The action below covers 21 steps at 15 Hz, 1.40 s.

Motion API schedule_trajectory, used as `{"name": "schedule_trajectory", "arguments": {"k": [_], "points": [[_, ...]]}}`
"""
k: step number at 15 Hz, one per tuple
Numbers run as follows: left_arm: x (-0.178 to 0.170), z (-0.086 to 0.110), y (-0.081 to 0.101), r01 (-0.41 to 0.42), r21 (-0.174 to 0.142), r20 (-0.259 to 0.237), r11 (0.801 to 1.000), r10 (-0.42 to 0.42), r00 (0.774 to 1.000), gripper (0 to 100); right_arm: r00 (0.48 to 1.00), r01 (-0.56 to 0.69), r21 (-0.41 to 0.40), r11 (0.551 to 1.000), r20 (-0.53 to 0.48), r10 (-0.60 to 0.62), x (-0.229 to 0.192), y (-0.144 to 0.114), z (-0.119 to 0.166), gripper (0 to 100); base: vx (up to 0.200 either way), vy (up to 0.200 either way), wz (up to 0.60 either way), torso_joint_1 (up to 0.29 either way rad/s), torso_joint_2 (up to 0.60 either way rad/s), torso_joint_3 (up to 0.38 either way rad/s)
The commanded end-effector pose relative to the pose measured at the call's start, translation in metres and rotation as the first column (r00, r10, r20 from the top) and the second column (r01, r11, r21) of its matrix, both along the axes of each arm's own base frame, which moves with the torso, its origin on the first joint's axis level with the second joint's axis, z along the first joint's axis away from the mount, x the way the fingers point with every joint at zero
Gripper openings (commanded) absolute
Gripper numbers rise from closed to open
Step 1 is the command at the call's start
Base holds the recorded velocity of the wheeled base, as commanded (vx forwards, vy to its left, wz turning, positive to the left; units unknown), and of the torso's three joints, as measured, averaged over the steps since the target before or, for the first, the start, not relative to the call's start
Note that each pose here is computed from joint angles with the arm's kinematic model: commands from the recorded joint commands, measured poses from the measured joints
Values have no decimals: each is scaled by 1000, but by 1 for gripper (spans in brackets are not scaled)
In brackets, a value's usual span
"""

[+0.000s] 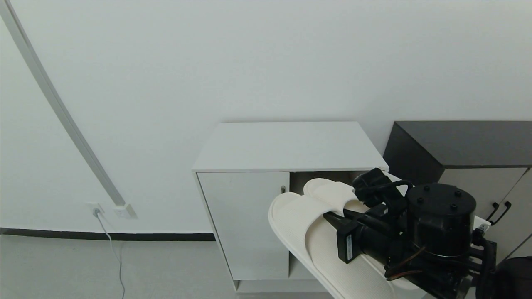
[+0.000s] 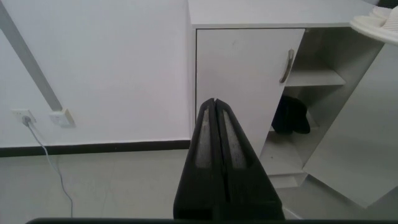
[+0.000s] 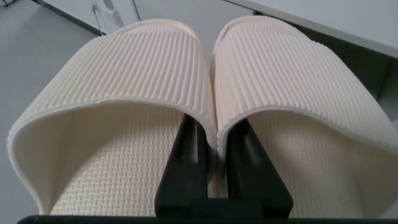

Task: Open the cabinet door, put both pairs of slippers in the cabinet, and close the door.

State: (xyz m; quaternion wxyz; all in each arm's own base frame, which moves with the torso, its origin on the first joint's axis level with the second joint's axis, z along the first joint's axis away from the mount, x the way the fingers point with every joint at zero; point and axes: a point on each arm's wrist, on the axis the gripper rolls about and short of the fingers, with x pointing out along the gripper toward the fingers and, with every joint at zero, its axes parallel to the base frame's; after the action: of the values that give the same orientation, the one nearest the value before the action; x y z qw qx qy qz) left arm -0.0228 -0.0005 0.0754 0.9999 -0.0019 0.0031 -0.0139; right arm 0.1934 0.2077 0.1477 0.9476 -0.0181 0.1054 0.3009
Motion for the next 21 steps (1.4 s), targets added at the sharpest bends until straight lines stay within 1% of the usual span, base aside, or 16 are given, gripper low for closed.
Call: {"name": "schedule_trajectory", "arguments": {"k": [1, 5, 13, 16, 21], "points": [[0, 0, 0, 0, -1, 0, 1000, 0, 1000, 0, 1000, -1, -4, 1000, -3, 1, 0, 1, -1, 0, 0, 0, 0, -163, 373, 207], [0, 0, 0, 0, -1, 0, 1000, 0, 1000, 0, 1000, -1, -8, 1000, -8, 1, 1, 1, -3, 0, 0, 0, 0, -186, 441, 247], [0, 0, 0, 0, -1, 0, 1000, 0, 1000, 0, 1000, -1, 1, 1000, 1, 1, 1, 1, -1, 0, 0, 0, 0, -222, 540, 319], [0, 0, 0, 0, -1, 0, 1000, 0, 1000, 0, 1000, -5, -20, 1000, 8, 5, 0, 1, -4, 0, 0, 0, 0, -196, 517, 320], [0, 0, 0, 0, -1, 0, 1000, 0, 1000, 0, 1000, -5, -15, 1000, 12, 5, 0, 1, -5, 0, 0, 0, 0, -165, 490, 324]]}}
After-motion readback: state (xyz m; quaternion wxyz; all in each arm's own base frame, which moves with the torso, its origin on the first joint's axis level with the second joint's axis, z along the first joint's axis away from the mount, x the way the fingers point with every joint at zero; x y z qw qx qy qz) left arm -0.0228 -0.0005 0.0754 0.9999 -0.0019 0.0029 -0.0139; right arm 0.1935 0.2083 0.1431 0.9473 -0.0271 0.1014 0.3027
